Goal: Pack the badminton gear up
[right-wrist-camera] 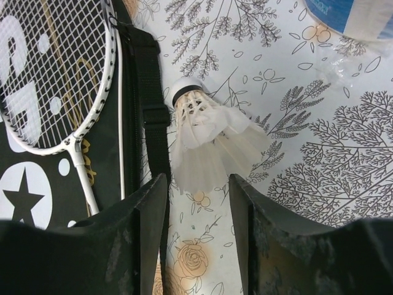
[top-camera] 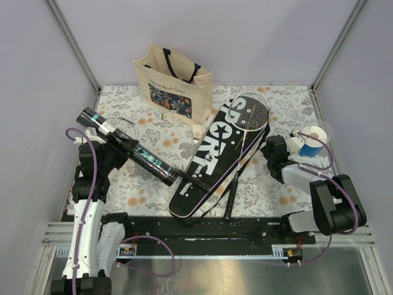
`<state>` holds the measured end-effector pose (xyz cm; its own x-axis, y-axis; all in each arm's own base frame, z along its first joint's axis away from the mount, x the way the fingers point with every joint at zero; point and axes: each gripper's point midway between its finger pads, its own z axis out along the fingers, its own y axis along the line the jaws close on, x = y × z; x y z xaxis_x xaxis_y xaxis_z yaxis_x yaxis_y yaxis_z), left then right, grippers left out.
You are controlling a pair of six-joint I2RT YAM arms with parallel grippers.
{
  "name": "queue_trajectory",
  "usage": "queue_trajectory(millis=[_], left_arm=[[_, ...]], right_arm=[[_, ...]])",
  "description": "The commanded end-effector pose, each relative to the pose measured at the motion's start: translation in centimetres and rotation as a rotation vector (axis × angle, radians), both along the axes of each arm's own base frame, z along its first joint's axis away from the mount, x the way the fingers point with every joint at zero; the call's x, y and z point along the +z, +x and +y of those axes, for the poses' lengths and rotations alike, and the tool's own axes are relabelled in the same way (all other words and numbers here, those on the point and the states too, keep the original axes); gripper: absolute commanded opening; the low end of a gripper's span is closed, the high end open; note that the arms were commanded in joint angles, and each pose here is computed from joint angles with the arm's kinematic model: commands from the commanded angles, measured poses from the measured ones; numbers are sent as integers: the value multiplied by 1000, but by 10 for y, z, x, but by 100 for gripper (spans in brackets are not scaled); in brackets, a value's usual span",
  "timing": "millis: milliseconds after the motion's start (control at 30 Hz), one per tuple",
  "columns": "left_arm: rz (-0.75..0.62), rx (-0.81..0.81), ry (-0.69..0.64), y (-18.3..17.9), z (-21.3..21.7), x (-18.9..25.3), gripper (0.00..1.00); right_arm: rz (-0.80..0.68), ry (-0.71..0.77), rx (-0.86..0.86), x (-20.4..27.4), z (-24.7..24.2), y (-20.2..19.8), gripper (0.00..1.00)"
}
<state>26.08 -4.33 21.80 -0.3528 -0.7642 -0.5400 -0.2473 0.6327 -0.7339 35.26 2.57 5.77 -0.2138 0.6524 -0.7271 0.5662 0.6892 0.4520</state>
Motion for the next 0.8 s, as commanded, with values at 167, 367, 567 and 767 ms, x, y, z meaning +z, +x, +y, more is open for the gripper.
queue_trajectory(millis=[167,367,567,767], left_arm=[[-46,45,1,7,7,15,37],[-2,84,-148,7,0,8,37],[103,143,-366,6,-11,0,34],[165,233,-488,3,-9,-5,33]], right_arm=[[-83,-3,-15,24,-2,20,22],[-65,-37,10,33,-6,8,4],[-109,-55,65,59,-4,-3,0],[-140,-40,313,103,32,-5,0]])
